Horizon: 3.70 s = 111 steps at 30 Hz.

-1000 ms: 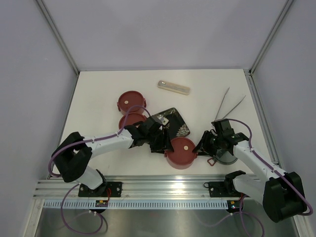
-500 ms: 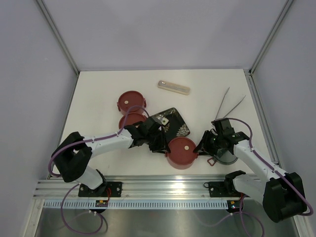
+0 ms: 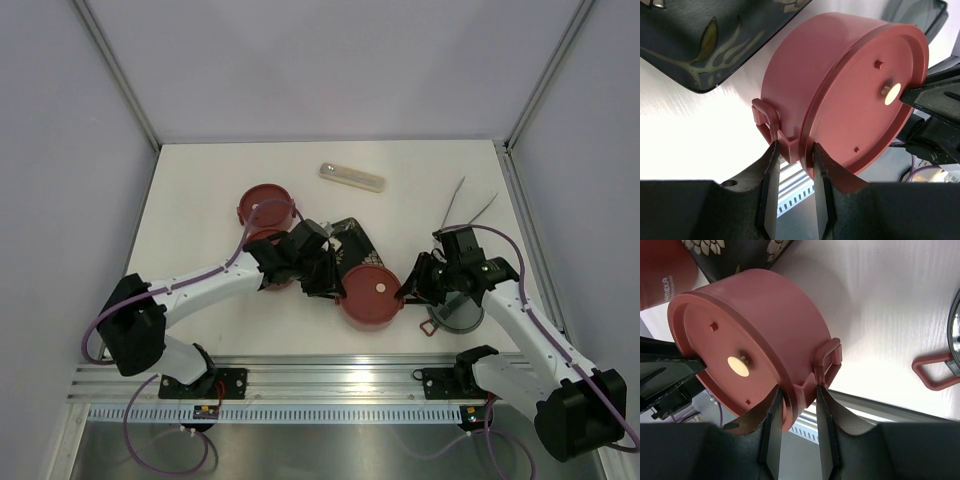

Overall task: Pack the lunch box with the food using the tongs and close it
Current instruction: Pick up the packing box from the center of the board, then place the packing box into the packing box.

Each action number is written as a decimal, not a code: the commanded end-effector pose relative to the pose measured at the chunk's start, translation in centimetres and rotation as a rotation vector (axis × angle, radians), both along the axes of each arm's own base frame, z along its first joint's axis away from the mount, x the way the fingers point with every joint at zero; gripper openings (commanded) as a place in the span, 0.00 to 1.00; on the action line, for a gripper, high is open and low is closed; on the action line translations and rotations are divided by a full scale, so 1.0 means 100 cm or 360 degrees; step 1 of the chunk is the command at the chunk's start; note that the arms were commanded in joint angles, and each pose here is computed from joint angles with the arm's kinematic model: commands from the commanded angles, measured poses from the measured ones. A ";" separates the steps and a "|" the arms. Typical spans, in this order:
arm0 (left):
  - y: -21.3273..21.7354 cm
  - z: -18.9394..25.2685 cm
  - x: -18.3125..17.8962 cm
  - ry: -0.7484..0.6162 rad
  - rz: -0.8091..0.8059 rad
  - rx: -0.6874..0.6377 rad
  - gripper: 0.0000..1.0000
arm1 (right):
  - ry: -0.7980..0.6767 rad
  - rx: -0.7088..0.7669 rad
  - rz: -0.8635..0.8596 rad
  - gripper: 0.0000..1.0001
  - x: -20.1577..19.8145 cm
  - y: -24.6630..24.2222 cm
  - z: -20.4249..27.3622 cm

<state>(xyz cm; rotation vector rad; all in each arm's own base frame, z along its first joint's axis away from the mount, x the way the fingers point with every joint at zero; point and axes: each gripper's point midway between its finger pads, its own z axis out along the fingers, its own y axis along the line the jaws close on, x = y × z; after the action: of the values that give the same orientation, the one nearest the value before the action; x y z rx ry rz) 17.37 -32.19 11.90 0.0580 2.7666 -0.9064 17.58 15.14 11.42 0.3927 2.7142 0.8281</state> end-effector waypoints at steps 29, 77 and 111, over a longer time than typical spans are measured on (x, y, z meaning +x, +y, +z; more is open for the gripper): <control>0.114 0.113 0.040 -0.0301 0.0435 0.0019 0.00 | -0.0326 0.0259 0.0310 0.00 0.096 0.125 0.126; 0.215 0.049 0.096 -0.0146 0.0831 0.0266 0.00 | -0.0257 0.0219 0.0791 0.00 0.130 0.266 0.069; 0.223 0.061 0.083 -0.0128 0.0752 0.0364 0.82 | -0.0310 0.0025 0.0795 0.57 0.133 0.245 0.072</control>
<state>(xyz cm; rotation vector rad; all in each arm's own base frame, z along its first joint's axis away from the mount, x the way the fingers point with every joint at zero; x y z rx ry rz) 25.68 -9.51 16.09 -0.5367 2.6247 -0.4305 31.04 39.15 16.11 -0.2937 2.7086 0.9605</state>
